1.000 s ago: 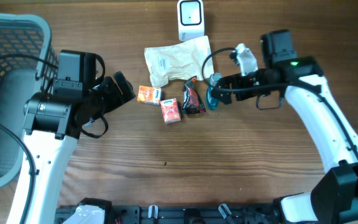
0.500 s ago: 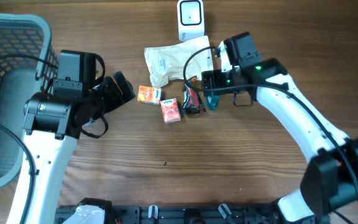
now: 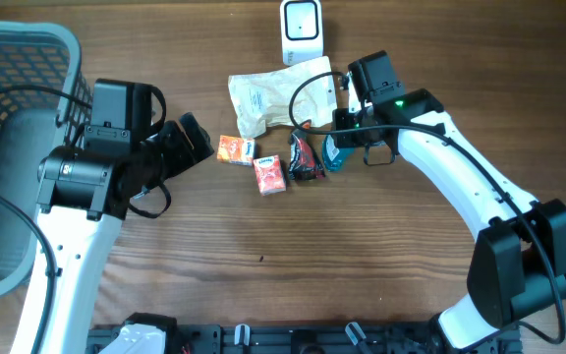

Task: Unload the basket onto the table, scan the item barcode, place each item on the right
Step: 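Reach the right gripper to the blue Listerine bottle and grasp it, then lift the bottle with the right gripper and move it rightward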

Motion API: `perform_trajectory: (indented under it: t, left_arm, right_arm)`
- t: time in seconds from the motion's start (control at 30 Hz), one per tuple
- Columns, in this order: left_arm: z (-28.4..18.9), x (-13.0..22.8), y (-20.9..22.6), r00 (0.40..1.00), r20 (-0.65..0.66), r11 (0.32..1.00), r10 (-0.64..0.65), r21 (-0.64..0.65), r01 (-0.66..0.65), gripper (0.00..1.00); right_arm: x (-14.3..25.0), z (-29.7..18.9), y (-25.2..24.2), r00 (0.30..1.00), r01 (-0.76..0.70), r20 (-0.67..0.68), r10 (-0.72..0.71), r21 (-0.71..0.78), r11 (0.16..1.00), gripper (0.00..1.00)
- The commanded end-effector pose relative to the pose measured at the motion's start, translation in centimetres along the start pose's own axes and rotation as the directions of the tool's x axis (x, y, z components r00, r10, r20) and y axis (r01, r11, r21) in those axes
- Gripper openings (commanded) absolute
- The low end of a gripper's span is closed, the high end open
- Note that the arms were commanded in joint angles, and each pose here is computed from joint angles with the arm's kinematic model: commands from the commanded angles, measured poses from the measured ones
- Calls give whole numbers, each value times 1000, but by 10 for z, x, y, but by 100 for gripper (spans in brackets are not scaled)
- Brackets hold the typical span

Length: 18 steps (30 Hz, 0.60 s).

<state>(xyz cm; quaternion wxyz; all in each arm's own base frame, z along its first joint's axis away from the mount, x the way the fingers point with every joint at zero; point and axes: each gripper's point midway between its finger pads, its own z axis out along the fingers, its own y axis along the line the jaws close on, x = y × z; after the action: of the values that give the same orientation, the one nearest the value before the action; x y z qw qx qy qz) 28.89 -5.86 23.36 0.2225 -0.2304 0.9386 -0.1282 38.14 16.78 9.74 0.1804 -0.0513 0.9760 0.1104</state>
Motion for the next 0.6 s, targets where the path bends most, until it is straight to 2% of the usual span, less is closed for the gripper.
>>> perform_trajectory:
  t: [0.0,0.17,0.27,0.33,0.37,0.43,0.5,0.57]
  left_arm:
    - [-4,-4,0,1000,16,1000,11,5,-11,100]
    - [-4,-4,0,1000,16,1000,10,5,-10,100]
    - [-4,-4,0,1000,16,1000,10,5,-10,100]
    - [-4,-4,0,1000,16,1000,11,5,-11,100]
    - [-4,-4,0,1000,16,1000,11,4,-11,100]
    - [-4,-4,0,1000,16,1000,10,4,-10,100]
    - [-4,-4,0,1000,16,1000,10,4,-10,100]
    - [-4,-4,0,1000,16,1000,11,4,-11,100]
  right_arm:
    - [-6,-6,1,1000,-1,23,1,4,1000,35]
    - [-25,-52,-17,992,-60,114,62,-16,998,32]
    - [-27,-67,-28,987,-114,92,129,-153,982,27]
    - [-26,-74,-17,995,-34,81,59,-280,959,27]
    - [-23,-81,-5,996,38,89,-4,-382,923,27]
    - [-18,-90,8,992,114,104,-73,-476,872,24]
    - [-3,-103,30,974,228,136,-183,-597,769,23]
    - [4,-107,34,968,250,140,-209,-624,741,23]
